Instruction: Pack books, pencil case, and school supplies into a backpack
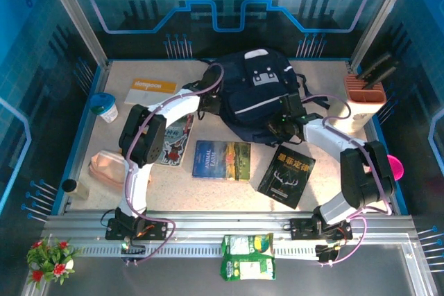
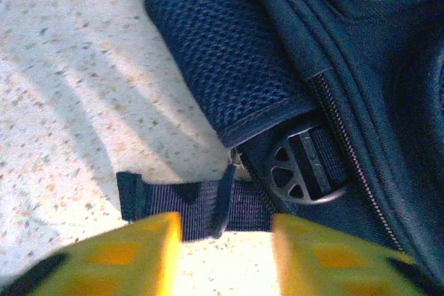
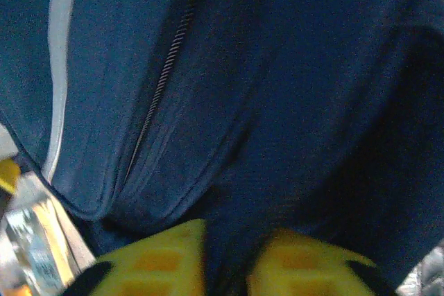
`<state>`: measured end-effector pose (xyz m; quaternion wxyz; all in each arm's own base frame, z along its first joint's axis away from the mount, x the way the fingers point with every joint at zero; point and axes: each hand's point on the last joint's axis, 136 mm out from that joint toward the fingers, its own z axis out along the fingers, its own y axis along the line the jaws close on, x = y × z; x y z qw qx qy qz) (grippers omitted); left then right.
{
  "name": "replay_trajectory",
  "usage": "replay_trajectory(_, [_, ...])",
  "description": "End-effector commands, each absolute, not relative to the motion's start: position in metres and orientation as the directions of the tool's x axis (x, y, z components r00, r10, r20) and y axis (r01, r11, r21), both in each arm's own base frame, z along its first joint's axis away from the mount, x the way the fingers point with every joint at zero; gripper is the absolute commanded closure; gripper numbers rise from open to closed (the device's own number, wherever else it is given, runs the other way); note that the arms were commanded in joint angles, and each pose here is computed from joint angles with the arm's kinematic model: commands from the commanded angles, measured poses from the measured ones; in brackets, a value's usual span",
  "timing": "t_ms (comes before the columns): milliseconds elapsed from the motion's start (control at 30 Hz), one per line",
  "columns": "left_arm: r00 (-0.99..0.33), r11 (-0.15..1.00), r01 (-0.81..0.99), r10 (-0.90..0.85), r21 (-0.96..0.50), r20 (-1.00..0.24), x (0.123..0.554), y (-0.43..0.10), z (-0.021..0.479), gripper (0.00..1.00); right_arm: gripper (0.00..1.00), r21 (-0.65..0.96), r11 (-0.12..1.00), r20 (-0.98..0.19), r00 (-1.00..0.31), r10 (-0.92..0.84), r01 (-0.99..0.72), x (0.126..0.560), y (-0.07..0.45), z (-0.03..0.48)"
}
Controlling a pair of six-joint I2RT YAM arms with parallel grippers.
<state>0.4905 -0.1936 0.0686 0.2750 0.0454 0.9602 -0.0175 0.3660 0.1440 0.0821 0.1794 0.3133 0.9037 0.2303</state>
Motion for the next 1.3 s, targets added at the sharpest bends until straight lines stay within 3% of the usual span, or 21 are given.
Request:
replay_trajectory(0, [-0.83,0.997,0.008,-0.037,-0.078,-0.556,0.472,-0.177,0.115,0.43,0.6,0.482,0.808,-0.233,-0.84,0.49,0.338,0.369,0.157,0.098])
replay_trajectory(100, [-0.827,0.99,-0.043,-0.11,-0.132,-0.552,0.444,-0.159,0.135,0.29,0.47,0.361,0.898,-0.311,-0.876,0.37,0.251,0.361,0.144,0.105])
replay_trajectory(267, [-0.801,0.971,-0.134,-0.223,-0.197,-0.556,0.399,-0.122,0.157,0.16,0.26,0.335,0.942,-0.414,-0.899,0.145,-0.002,0.346,0.173,0.129])
replay_trajectory(433, [-0.756,0.949,-0.219,-0.312,-0.227,-0.575,0.371,-0.089,0.166,0.07,0.23,0.254,0.923,-0.431,-0.888,-0.16,-0.289,0.332,0.24,0.127])
replay_trajectory(667, [-0.722,0.919,-0.292,-0.393,-0.265,-0.569,0.347,-0.064,0.167,0.01,0.19,0.168,0.782,-0.377,-0.772,-0.512,-0.601,0.311,0.324,0.096])
replay_trajectory(1067, [-0.722,0.861,-0.399,-0.508,-0.316,-0.47,0.323,-0.049,0.144,0.01,0.16,0.052,0.719,-0.286,-0.7,-0.654,-0.693,0.341,0.357,0.033])
replay_trajectory(1200, [-0.751,0.851,-0.381,-0.512,-0.361,-0.416,0.318,-0.061,0.138,0.01,0.19,0.04,0.763,-0.268,-0.742,-0.614,-0.646,0.352,0.351,0.019])
replay_trajectory(1267, [-0.763,0.839,-0.381,-0.523,-0.389,-0.38,0.315,-0.068,0.135,0.02,0.26,0.025,0.821,-0.259,-0.797,-0.546,-0.57,0.364,0.339,0.015])
